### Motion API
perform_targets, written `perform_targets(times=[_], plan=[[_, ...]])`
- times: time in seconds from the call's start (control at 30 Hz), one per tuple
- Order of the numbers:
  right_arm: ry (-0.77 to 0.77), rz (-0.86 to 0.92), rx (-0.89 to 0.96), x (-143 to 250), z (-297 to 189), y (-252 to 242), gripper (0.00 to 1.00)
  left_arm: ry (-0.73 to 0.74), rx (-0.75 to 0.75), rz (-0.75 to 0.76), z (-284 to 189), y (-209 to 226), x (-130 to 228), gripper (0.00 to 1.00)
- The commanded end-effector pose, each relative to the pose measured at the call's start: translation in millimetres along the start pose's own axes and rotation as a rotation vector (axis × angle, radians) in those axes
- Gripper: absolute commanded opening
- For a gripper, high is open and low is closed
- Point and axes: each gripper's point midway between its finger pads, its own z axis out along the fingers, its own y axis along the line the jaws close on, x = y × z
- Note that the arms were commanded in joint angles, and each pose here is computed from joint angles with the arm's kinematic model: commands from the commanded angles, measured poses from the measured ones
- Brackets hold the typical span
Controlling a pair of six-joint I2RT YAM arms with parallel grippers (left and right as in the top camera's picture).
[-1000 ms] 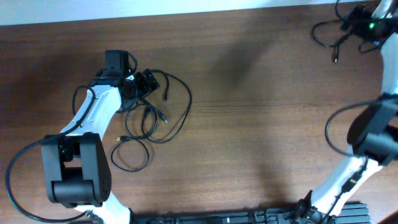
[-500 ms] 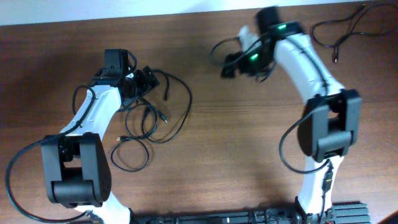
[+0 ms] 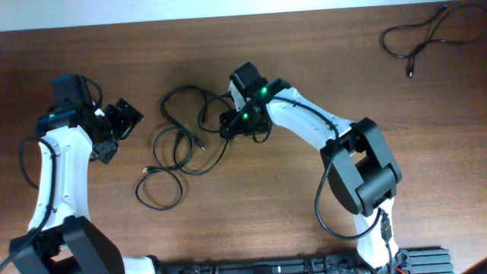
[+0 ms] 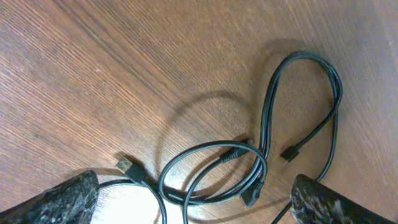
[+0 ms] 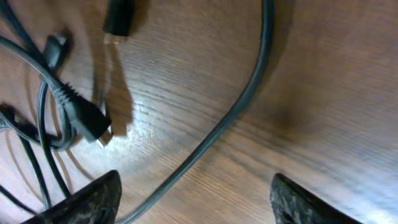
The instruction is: Untangle cables
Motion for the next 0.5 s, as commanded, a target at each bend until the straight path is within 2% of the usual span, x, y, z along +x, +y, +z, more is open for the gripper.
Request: perform_targets(times=[0.0,0.07,0.1,0.17,0.2,0.23,0.27,0.3,0.4,0.47], plan=[[0.011,0.301,0.077,21,23,-6,0.7,0.0,0.002,0.006,-2,0,0,0.99],[-0.01,0.358,0.149,30,33,-6,0.6,0.0,0.002,0.006,-2,0,0,0.99],[-0.024,0.363,0.171,32,36,-3,0.57,0.0,0.002,0.006,-2,0,0,0.99],[-0.049,0.345,0.224,39,44,2,0.46,0.0,0.002,0.006,-2,0,0,0.99],[-0.05,0.328,0.244,43,47,3,0.32,0.0,0.002,0.006,-2,0,0,0.99],[-0.054,0.312,0.265,47,50,4,0.23,0.003,0.0,0.006,-2,1,1,0.99],[-0.053,0.302,0.299,52,53,1,0.09,0.009,-0.003,0.007,-2,1,3,0.99],[-0.05,0.299,0.322,55,54,-3,0.04,0.018,-0.003,0.028,-1,0,5,0.99],[-0.049,0.315,0.328,52,53,-10,0.04,0.058,0.043,0.225,2,-14,20,0.99],[-0.048,0.329,0.334,50,51,-15,0.04,0.077,0.048,0.291,6,-21,31,0.99]])
